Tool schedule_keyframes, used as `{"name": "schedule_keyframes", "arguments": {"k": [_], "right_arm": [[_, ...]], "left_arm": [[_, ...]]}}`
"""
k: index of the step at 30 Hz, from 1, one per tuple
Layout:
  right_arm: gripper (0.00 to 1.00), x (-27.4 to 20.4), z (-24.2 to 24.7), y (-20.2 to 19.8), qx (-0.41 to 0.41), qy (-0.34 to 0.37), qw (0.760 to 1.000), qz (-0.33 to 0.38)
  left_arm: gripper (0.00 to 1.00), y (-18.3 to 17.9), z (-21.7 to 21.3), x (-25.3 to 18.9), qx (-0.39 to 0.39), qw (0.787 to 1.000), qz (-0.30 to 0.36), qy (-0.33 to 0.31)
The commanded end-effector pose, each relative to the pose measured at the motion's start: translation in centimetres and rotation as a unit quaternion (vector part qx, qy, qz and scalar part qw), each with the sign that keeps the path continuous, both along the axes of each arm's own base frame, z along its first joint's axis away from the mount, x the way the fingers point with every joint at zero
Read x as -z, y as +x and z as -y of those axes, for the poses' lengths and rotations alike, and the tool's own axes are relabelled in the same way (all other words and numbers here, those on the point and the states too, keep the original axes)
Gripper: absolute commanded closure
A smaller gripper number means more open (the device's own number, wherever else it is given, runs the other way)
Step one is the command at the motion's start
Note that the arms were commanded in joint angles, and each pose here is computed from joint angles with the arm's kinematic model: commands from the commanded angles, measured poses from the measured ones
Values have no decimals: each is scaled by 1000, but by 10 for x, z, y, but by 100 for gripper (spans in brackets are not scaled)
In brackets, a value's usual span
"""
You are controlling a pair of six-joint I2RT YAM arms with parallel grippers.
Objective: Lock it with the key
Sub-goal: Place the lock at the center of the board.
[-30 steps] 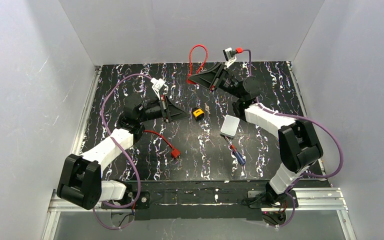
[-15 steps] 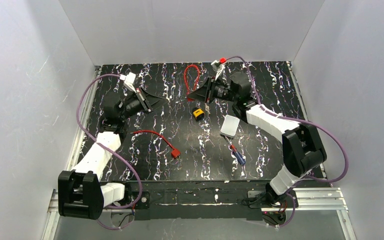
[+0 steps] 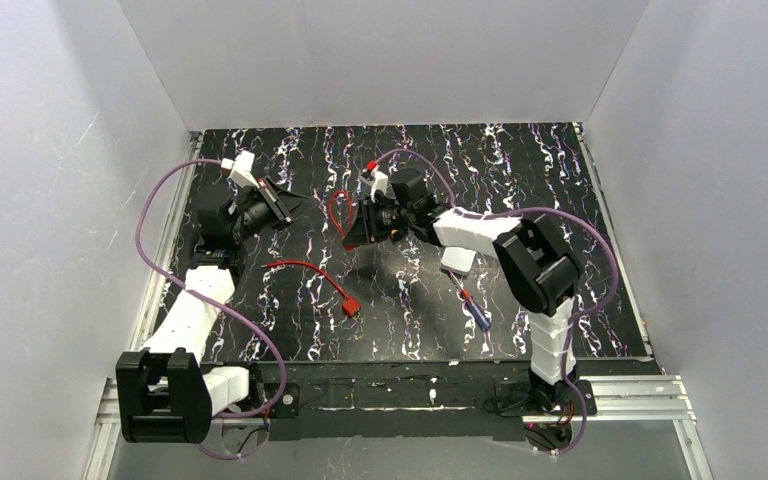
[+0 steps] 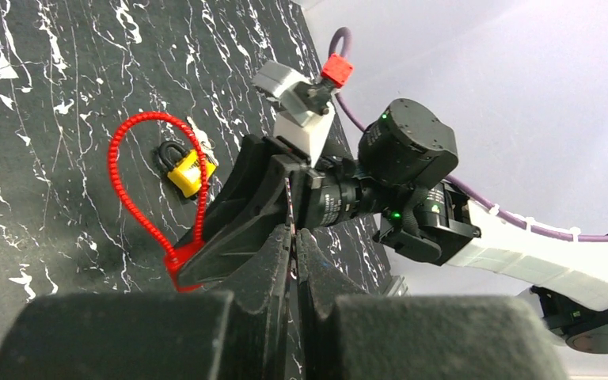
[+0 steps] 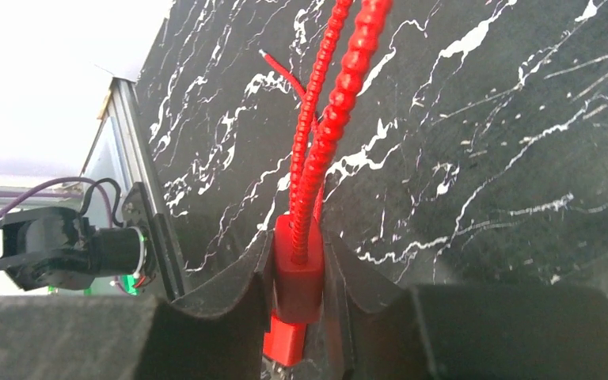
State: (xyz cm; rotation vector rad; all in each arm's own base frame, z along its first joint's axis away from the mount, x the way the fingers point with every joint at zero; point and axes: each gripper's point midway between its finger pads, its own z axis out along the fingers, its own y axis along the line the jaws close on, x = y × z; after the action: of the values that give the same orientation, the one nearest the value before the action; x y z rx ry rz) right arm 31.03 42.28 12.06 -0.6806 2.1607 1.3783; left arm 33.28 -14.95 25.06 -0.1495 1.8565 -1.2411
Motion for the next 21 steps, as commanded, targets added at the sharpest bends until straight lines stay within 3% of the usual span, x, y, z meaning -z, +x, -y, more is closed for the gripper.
{"name": "schedule_keyframes", "arguments": {"k": [1, 14, 21], "right_arm": [[86, -13, -24, 12, -3, 7, 1000, 30], [81, 31, -41, 39, 20, -39, 999, 1], [57, 40, -33, 43, 49, -61, 997, -3]], "left_arm": [[100, 1, -10, -12, -21, 999, 23, 15], [100, 4, -14, -7, -33, 999, 15, 17], [100, 6, -15, -3, -37, 999, 9, 18]]}}
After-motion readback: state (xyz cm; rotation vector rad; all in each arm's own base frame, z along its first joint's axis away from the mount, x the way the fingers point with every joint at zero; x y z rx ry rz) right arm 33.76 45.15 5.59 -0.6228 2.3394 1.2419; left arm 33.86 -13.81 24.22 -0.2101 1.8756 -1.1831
